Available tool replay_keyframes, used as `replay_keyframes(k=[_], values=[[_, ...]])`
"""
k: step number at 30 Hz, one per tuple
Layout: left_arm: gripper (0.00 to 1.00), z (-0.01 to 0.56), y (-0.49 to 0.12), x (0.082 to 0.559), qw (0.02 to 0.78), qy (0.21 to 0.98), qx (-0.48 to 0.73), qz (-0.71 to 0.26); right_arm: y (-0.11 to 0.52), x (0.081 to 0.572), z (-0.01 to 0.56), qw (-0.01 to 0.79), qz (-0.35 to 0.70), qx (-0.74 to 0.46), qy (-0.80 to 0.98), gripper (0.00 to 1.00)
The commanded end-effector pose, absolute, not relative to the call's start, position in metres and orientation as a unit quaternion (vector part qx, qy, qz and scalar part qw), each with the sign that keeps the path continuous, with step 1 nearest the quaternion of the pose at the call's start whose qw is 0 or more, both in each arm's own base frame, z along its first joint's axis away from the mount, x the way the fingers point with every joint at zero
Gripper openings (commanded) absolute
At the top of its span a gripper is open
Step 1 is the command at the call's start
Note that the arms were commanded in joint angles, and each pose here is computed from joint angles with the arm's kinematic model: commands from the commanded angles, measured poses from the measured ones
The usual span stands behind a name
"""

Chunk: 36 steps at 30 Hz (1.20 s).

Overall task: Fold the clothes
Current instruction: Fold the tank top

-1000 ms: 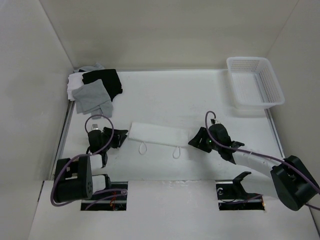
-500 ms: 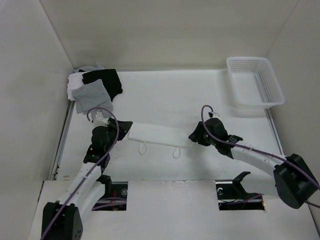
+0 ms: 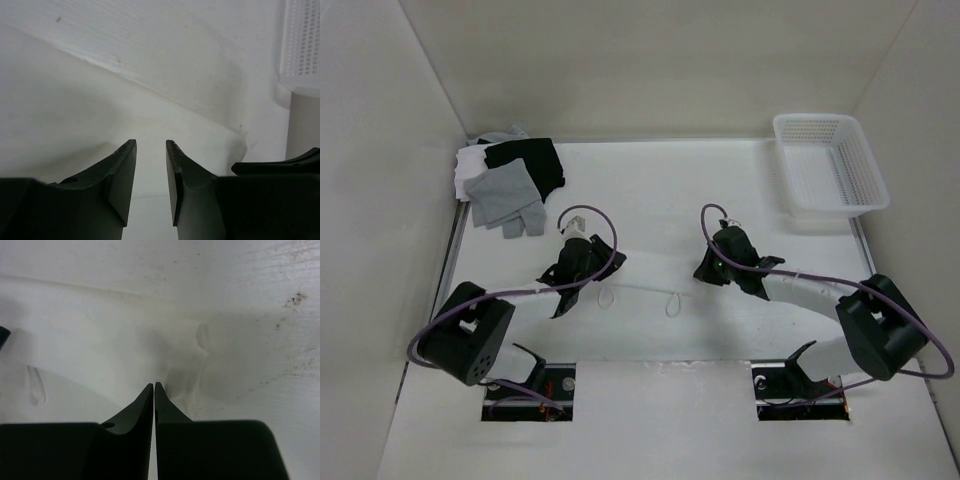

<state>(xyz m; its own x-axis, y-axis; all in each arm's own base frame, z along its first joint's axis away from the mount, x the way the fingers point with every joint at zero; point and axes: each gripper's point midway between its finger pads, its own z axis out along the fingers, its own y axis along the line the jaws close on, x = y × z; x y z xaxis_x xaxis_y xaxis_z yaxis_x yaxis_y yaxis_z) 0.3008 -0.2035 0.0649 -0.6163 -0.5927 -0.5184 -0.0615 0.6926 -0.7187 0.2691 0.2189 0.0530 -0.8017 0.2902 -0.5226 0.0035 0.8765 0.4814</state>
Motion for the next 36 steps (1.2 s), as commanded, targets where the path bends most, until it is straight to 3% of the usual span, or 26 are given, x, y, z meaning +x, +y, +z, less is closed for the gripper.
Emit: replay_keyframes(k=[1, 11, 20, 24, 27, 32, 36], values=[[0.28, 0.089, -0.201, 0.328, 0.435, 0.796, -0.206, -0.368, 0.224, 0.289, 0.059, 0.315, 0.259, 0.081, 0.91, 0.07], [0.28, 0.056, -0.156, 0.327, 0.414, 0.802, -0.259, -0.345, 0.201, 0.281, 0.037, 0.308, 0.251, 0.133, 0.908, 0.14], [0.27, 0.093, -0.164, 0.319, 0.433, 0.778, -0.24, -0.386, 0.188, 0.279, 0.073, 0.347, 0.295, 0.162, 0.876, 0.36], [0.28, 0.114, -0.182, 0.307, 0.442, 0.774, -0.209, -0.403, 0.181, 0.275, 0.05, 0.324, 0.282, 0.181, 0.885, 0.52], [0.29, 0.125, -0.185, 0.303, 0.452, 0.771, -0.195, -0.405, 0.187, 0.276, 0.036, 0.307, 0.29, 0.19, 0.887, 0.58], [0.3, 0.142, -0.174, 0.303, 0.471, 0.758, -0.197, -0.407, 0.192, 0.281, 0.023, 0.296, 0.298, 0.214, 0.882, 0.59], [0.3, 0.156, -0.168, 0.304, 0.484, 0.746, -0.199, -0.412, 0.204, 0.281, 0.011, 0.275, 0.321, 0.229, 0.877, 0.45]])
